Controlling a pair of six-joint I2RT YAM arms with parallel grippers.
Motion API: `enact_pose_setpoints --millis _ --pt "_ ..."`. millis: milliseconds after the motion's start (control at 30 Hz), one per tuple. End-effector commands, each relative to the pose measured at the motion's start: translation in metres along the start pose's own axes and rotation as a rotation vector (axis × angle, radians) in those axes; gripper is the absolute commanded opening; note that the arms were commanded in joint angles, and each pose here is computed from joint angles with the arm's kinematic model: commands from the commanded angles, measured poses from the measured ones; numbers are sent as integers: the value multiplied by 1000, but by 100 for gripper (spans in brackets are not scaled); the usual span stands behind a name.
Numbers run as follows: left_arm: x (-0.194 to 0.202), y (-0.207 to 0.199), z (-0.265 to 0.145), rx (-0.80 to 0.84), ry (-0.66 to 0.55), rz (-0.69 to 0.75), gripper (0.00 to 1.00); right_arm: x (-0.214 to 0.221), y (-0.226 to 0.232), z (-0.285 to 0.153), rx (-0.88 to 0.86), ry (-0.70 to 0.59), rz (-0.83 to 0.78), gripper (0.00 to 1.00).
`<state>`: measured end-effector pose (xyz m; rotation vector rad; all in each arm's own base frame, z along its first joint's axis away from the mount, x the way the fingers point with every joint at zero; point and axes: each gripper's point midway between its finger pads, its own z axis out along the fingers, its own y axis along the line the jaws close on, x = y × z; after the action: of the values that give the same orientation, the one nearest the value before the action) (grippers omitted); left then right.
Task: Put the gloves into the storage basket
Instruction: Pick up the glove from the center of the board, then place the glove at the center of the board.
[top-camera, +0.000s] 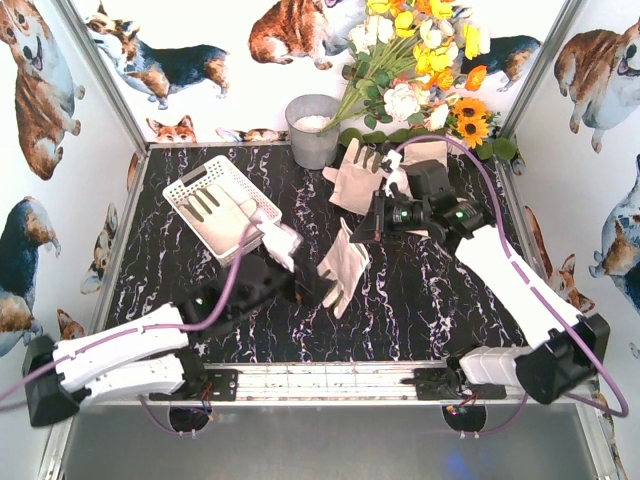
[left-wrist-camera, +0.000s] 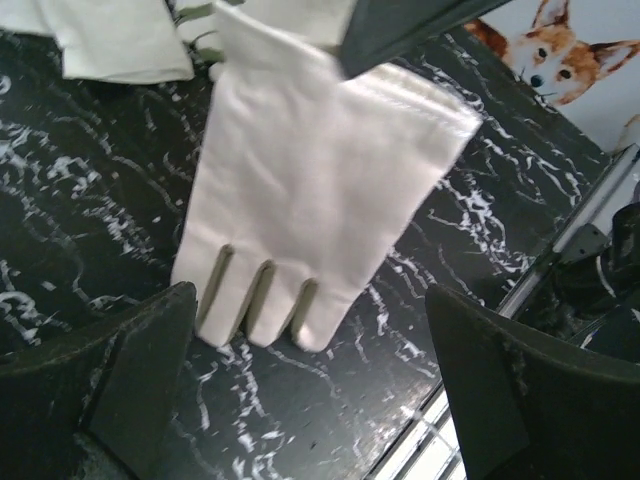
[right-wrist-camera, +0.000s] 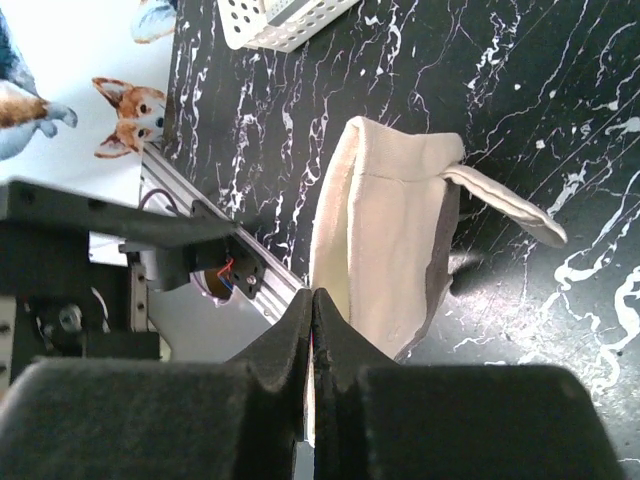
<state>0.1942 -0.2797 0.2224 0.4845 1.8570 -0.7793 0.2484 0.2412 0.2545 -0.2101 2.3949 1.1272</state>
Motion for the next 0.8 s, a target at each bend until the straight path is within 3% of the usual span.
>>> enact_pose_setpoints --millis 0,133,267,500,767 --pt "-24 -10 12 -117 -170 -26 92 -21 18 -10 -54 -137 51 0" --pt "-29 -25 24 -61 -193 -39 95 -17 25 -15 -88 -135 26 0" --pt "-55 -30 10 -9 -184 108 98 -11 43 -27 -171 -111 -68 0" --pt "-76 -13 -29 149 -114 122 100 -1 78 -53 -323 -65 -233 0" --pt "-79 -31 -24 345 16 142 100 24 103 -80 -473 5 -348 0"
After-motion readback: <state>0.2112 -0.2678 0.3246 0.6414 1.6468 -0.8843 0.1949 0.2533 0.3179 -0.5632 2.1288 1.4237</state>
